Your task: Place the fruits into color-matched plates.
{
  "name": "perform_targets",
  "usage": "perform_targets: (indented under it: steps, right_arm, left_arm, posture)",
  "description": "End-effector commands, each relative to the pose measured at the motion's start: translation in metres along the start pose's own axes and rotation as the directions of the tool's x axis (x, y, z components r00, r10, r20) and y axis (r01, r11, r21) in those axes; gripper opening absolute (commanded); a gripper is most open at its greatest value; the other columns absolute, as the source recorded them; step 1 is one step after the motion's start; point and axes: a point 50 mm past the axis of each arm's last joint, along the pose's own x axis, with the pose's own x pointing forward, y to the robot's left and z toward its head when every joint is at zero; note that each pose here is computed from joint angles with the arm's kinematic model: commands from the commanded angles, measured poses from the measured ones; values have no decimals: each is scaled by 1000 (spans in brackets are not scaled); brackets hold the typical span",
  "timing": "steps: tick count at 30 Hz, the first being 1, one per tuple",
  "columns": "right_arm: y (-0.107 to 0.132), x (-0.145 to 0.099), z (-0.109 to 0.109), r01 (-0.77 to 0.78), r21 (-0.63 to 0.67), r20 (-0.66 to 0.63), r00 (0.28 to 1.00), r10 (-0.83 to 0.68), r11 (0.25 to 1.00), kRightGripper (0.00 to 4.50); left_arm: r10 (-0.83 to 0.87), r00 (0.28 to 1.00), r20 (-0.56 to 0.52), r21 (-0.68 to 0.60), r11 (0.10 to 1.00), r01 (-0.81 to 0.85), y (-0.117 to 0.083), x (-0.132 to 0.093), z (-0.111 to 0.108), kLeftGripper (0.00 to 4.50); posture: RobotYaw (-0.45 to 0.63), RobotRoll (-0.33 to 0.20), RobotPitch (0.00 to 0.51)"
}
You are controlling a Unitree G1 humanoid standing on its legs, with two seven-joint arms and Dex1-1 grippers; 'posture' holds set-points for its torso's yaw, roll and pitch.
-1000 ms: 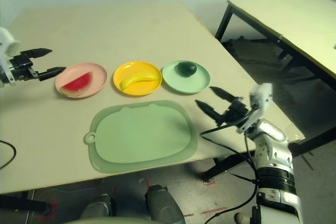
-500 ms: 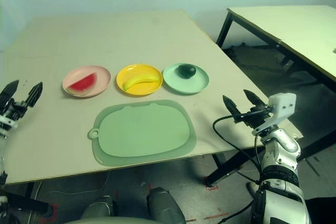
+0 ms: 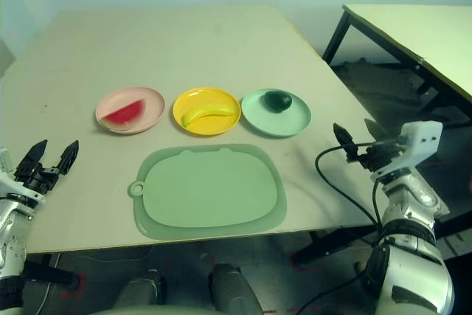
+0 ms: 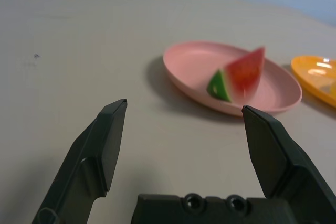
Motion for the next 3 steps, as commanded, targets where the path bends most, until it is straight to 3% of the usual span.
perform_targets:
  steps: [1, 3]
  right_arm:
    - [-1, 3, 2, -6, 4, -19, 1000, 6, 1000, 4500]
    - [0, 5, 2, -5, 2, -20, 1000, 5, 1000, 4500]
  left_arm:
    - [14, 1000, 8, 3, 1000, -14, -5, -2, 0, 4460]
    - [20, 1000, 7, 0, 1000, -20, -6, -3, -2, 4460]
  posture:
    - [-92, 0, 90]
    - [-92, 0, 82]
